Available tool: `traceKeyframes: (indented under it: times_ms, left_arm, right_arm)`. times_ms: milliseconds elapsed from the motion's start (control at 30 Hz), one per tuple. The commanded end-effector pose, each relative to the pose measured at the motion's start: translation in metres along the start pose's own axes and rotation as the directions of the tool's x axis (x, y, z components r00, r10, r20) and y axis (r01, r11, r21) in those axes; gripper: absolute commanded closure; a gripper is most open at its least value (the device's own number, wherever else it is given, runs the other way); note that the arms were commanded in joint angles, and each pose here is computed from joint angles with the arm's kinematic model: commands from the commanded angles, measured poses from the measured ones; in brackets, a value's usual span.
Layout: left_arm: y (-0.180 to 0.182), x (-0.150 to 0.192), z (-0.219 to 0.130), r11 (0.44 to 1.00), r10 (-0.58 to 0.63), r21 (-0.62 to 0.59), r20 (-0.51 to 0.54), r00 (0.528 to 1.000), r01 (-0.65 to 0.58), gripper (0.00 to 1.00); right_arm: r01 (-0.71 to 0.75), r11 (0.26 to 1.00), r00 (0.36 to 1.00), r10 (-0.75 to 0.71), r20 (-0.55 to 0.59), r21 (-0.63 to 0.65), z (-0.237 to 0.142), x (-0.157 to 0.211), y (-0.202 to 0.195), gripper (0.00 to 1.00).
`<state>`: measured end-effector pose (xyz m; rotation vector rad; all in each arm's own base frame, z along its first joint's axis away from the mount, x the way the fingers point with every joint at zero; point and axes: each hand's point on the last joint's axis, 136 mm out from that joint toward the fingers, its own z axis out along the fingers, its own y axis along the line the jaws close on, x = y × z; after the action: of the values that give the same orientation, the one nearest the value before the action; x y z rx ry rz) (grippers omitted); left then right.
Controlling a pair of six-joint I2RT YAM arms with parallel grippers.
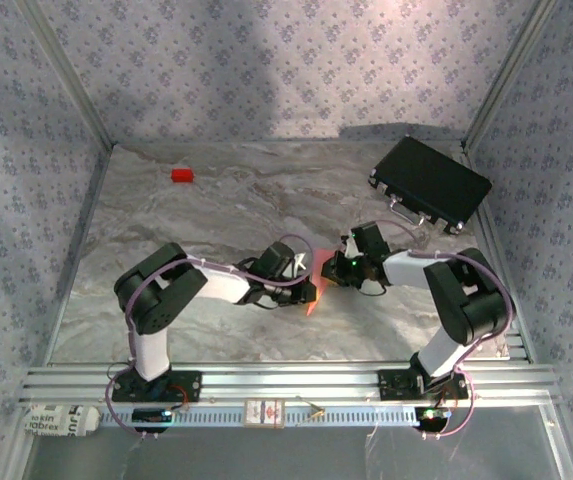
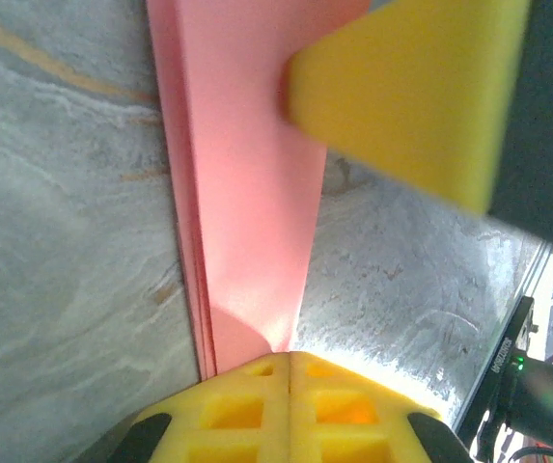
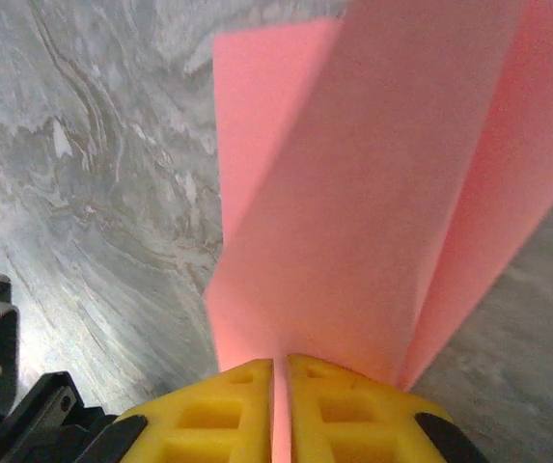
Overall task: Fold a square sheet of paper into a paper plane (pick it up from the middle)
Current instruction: Fold the wing for the fifth time at the center of the table.
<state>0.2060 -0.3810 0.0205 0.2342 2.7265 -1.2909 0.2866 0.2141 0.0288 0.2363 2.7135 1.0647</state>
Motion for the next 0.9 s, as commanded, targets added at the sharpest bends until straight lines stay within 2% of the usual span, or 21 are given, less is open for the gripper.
traceKeyframes:
  times_ms: [0, 233, 333, 633, 867]
  left_arm:
    - [0.066, 0.055, -0.004, 0.978, -0.093, -0.198, -0.131, 0.987, 0.066, 1.00]
    - [0.067, 0.059, -0.005, 0.980, -0.083, -0.191, -0.153, 0.985, 0.052, 1.00]
    - [0.065, 0.057, -0.005, 0.981, -0.080, -0.190, -0.152, 0.985, 0.050, 1.00]
    - [0.066, 0.058, -0.005, 0.979, -0.082, -0.196, -0.160, 0.984, 0.050, 1.00]
    - [0.073, 0.065, -0.006, 0.978, -0.099, -0.200, -0.168, 0.981, 0.064, 1.00]
  right_arm:
    - [0.048, 0.999, 0.998, -0.049, 0.049, 0.012, -0.017, -0.014, 0.009, 0.86]
    - [0.112, 0.989, 0.994, -0.112, 0.008, -0.094, -0.010, -0.001, 0.032, 0.89]
    - [0.135, 0.987, 0.991, -0.136, -0.011, -0.092, -0.002, 0.005, 0.036, 0.90]
    - [0.044, 0.995, 0.999, -0.045, 0.003, 0.088, 0.010, -0.004, -0.015, 0.90]
    - [-0.039, 0.996, 0.998, 0.034, 0.052, 0.080, 0.004, -0.014, -0.033, 0.89]
